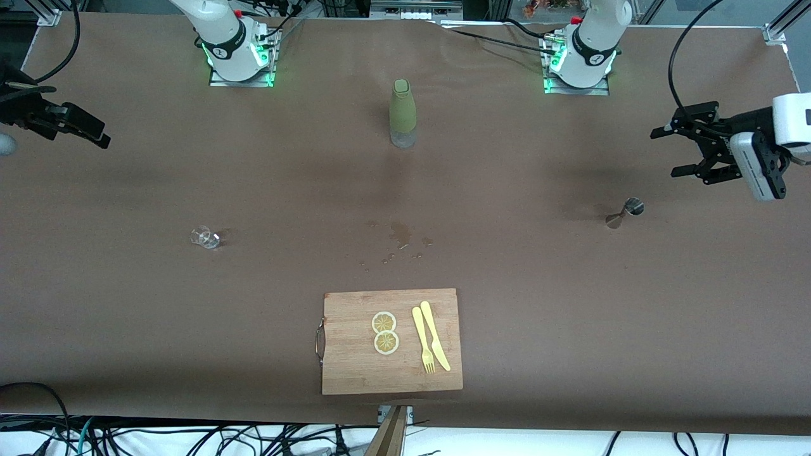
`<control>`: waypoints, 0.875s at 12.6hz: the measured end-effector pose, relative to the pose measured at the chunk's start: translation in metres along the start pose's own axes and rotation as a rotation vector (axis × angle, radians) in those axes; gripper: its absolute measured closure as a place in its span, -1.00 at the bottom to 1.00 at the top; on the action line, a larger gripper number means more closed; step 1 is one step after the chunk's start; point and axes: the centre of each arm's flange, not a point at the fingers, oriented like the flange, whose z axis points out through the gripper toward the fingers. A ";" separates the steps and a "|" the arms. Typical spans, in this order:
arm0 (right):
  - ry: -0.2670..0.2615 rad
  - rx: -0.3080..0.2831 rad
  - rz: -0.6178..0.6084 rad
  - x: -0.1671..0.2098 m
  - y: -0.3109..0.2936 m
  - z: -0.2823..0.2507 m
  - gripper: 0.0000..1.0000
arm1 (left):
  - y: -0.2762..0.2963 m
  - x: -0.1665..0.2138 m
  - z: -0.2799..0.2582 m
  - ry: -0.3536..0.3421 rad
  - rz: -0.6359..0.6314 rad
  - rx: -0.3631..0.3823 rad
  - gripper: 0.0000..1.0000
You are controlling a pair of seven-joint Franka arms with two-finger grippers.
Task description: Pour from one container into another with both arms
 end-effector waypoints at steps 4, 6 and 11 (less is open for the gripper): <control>0.001 0.000 -0.001 0.002 -0.001 0.002 -1.00 | 0.059 0.035 -0.009 -0.114 -0.121 0.231 -1.00; 0.004 0.001 -0.001 0.003 -0.001 0.003 -1.00 | 0.080 0.043 -0.011 -0.149 -0.199 0.328 -1.00; 0.004 0.001 -0.001 0.003 -0.001 0.003 -1.00 | 0.086 0.041 -0.015 -0.183 -0.311 0.434 -1.00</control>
